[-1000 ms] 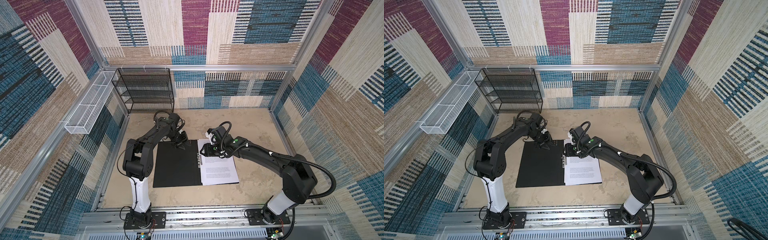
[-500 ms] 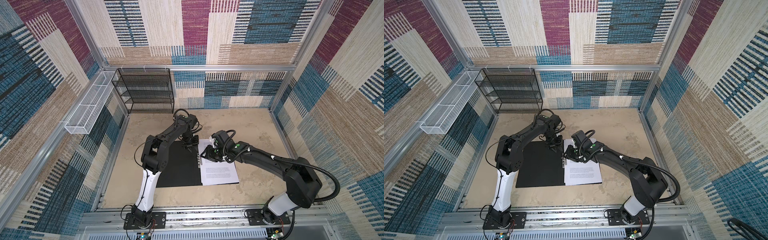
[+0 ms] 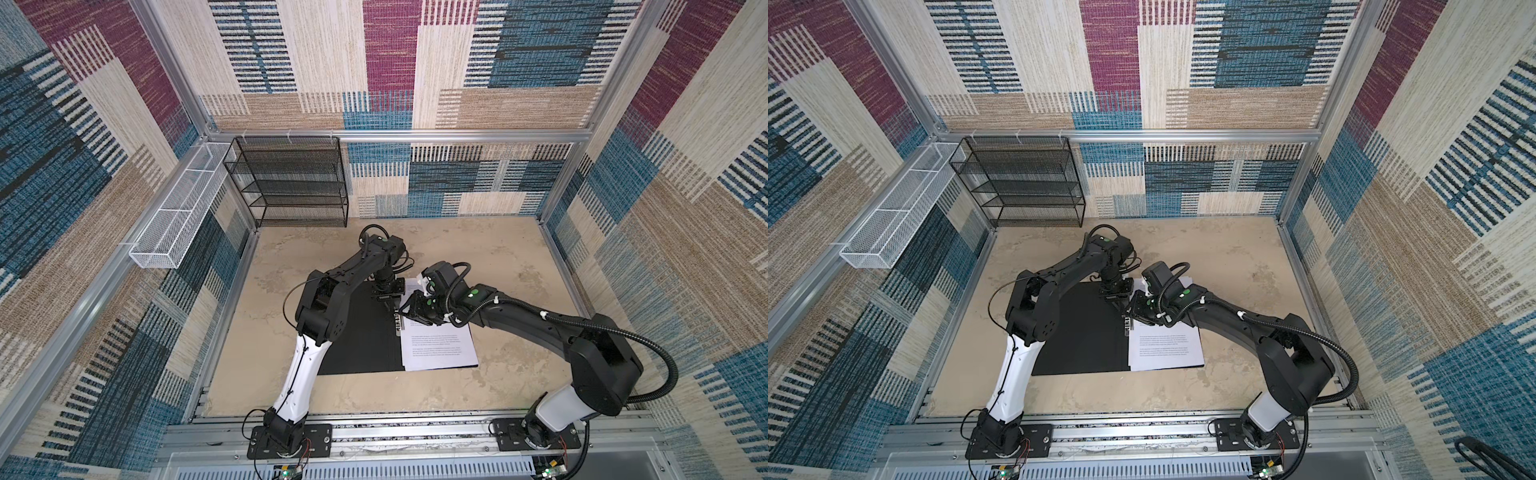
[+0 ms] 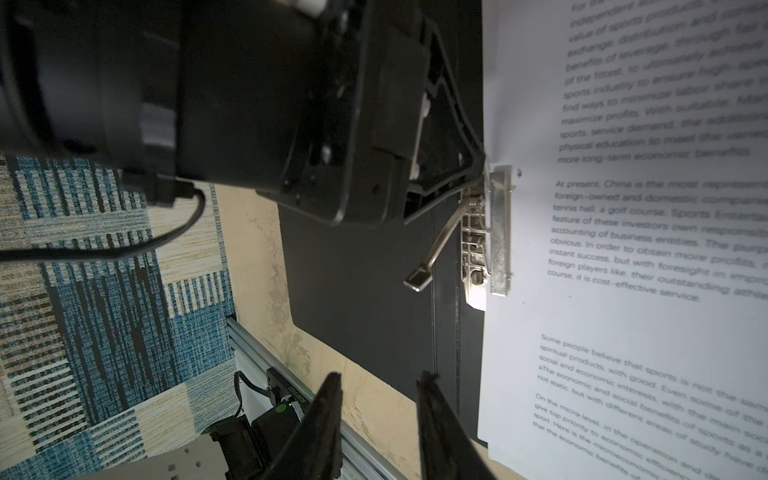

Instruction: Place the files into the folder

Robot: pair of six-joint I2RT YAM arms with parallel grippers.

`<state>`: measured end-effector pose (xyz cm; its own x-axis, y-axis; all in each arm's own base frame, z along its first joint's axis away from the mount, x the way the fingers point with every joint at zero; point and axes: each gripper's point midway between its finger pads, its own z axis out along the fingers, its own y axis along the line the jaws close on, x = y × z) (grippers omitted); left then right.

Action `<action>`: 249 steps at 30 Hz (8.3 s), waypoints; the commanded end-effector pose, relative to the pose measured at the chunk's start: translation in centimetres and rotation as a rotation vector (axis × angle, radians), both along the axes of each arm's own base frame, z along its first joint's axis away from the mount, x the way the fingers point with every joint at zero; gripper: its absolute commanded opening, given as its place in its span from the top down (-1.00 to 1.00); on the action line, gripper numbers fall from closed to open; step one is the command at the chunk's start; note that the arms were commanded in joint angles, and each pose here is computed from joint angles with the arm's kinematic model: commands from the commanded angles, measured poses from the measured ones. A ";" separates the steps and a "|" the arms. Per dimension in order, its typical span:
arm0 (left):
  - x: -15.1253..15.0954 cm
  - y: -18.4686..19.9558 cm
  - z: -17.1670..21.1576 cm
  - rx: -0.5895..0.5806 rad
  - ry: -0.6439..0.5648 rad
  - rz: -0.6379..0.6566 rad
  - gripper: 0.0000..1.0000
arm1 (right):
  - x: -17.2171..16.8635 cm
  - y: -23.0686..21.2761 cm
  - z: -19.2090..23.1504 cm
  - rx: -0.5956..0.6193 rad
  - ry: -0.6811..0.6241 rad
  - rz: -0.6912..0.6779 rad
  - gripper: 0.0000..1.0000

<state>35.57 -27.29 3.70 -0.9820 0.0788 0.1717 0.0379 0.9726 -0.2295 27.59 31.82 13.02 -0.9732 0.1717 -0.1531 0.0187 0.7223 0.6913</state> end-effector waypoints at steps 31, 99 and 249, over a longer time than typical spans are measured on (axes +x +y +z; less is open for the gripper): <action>-1.5 0.9 -2.0 0.013 0.073 0.066 1.00 | -0.1 1.9 -2.2 0.041 0.152 -0.037 0.45; -1.9 1.0 -2.6 0.025 0.073 0.079 1.00 | 1.5 2.0 -3.6 0.331 0.433 -0.184 0.60; -2.2 2.9 -5.1 0.115 0.106 0.123 1.00 | -1.8 -1.7 -9.5 0.150 0.503 -0.241 1.00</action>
<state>33.06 -27.54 1.45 -0.9492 -0.0246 0.3136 -0.1211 0.9487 -0.2920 26.03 31.70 5.60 -0.8732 0.3150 0.3718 0.4854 0.4952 0.7205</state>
